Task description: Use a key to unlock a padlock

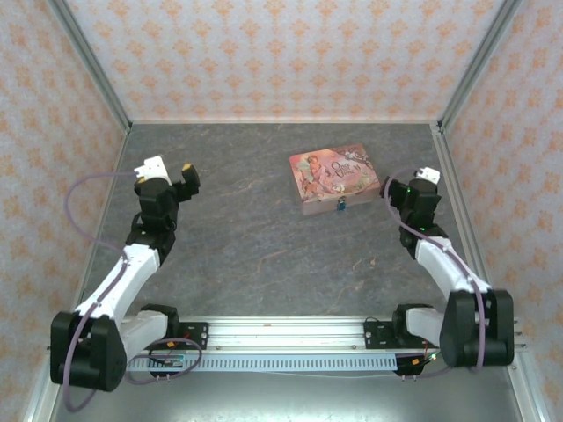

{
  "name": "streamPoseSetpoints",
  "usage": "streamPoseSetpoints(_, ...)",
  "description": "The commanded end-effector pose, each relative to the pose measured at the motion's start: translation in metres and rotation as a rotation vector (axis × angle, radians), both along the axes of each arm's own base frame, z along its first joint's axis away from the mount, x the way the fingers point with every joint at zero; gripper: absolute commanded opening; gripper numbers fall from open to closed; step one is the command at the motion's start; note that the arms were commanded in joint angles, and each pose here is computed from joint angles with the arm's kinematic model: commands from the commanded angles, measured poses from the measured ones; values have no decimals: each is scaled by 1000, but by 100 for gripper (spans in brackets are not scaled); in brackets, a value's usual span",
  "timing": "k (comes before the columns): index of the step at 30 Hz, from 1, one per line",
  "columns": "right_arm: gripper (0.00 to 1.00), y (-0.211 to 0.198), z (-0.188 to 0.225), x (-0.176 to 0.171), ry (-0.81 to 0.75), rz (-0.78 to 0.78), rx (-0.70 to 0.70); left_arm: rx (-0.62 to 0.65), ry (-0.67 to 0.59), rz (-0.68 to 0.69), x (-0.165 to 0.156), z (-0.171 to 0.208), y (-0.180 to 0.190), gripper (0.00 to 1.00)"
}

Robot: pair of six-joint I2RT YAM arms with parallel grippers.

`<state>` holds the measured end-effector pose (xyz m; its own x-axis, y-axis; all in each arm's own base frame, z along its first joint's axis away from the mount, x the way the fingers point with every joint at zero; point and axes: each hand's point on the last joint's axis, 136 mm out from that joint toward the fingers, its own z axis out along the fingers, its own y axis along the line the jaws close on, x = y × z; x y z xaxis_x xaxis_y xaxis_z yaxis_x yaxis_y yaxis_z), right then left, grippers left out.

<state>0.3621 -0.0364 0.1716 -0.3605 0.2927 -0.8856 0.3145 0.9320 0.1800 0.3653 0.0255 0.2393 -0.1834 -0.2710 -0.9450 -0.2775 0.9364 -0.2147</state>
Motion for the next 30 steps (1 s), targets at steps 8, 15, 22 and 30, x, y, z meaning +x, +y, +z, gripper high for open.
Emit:
streamPoseSetpoints(8, 88, 36, -48, -130, 449, -63, 293, -386, 222, -371, -46, -33, -136, 100)
streamPoseSetpoints(15, 62, 67, -88, -164, 637, -43, 286, -407, 248, -463, -66, -58, -185, 100)
streamPoseSetpoints(22, 51, 73, -109, -167, 806, -62, 24, -386, 291, -485, -60, -70, -197, 100)
streamPoseSetpoints(30, 45, 87, -126, -159, 876, -32, -75, -367, 307, -489, -56, -75, -201, 100)
